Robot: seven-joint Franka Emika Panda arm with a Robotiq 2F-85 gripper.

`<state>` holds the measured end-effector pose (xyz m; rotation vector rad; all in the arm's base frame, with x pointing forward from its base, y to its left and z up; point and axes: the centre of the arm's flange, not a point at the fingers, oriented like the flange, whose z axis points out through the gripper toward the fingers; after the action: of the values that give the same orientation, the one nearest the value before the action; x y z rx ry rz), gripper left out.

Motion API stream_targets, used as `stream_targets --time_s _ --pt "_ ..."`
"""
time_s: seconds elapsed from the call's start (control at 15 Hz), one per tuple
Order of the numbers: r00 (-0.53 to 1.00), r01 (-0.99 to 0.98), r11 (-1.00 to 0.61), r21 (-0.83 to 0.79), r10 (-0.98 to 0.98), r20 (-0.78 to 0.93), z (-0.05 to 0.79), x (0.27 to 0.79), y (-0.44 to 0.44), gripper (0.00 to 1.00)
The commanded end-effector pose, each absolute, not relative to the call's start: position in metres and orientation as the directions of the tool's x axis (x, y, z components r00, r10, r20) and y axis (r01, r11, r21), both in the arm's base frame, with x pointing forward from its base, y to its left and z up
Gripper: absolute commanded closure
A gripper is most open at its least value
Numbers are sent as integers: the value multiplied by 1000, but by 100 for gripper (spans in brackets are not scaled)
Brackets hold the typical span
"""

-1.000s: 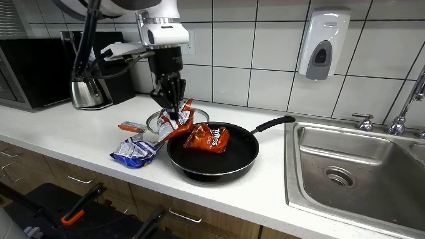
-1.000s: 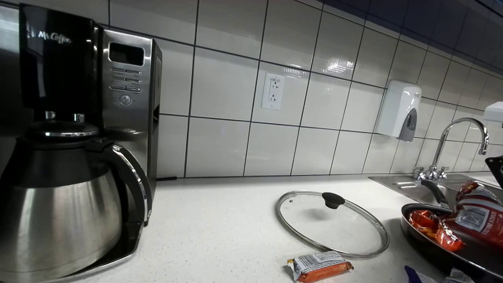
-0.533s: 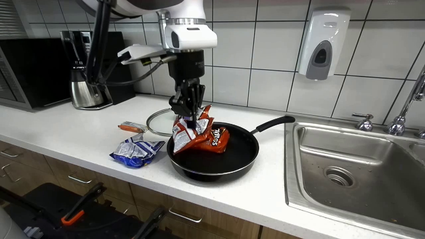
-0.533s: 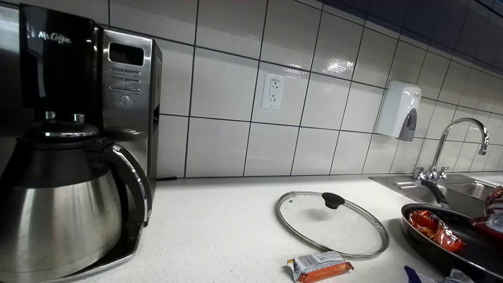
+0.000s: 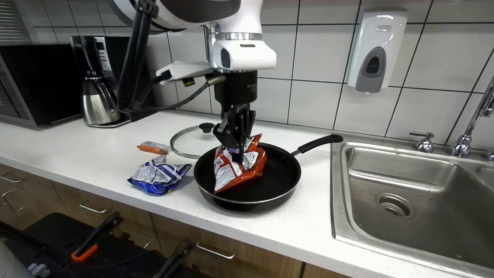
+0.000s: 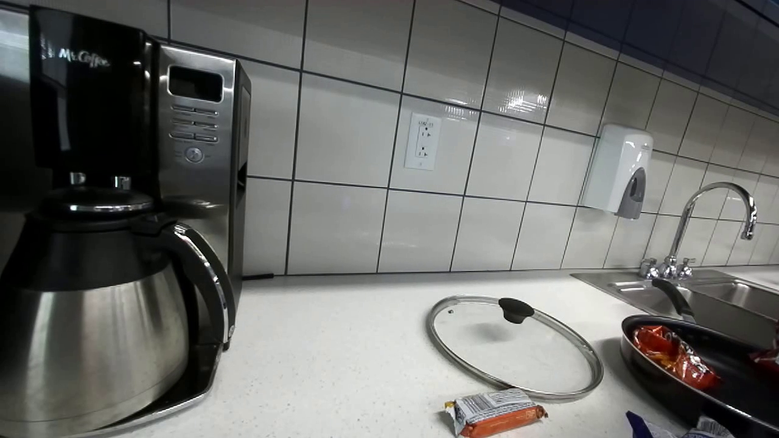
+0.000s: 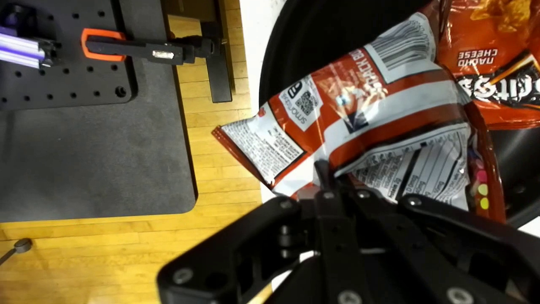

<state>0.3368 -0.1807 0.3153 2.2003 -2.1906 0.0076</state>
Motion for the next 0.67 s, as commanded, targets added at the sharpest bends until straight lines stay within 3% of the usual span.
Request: stream_targets --time_s 0.0,0.6 --pt "0 -999 2 35 -999 48 312 357 -210 100" --pt "-17 -998 20 64 -999 36 287 391 -235 100"
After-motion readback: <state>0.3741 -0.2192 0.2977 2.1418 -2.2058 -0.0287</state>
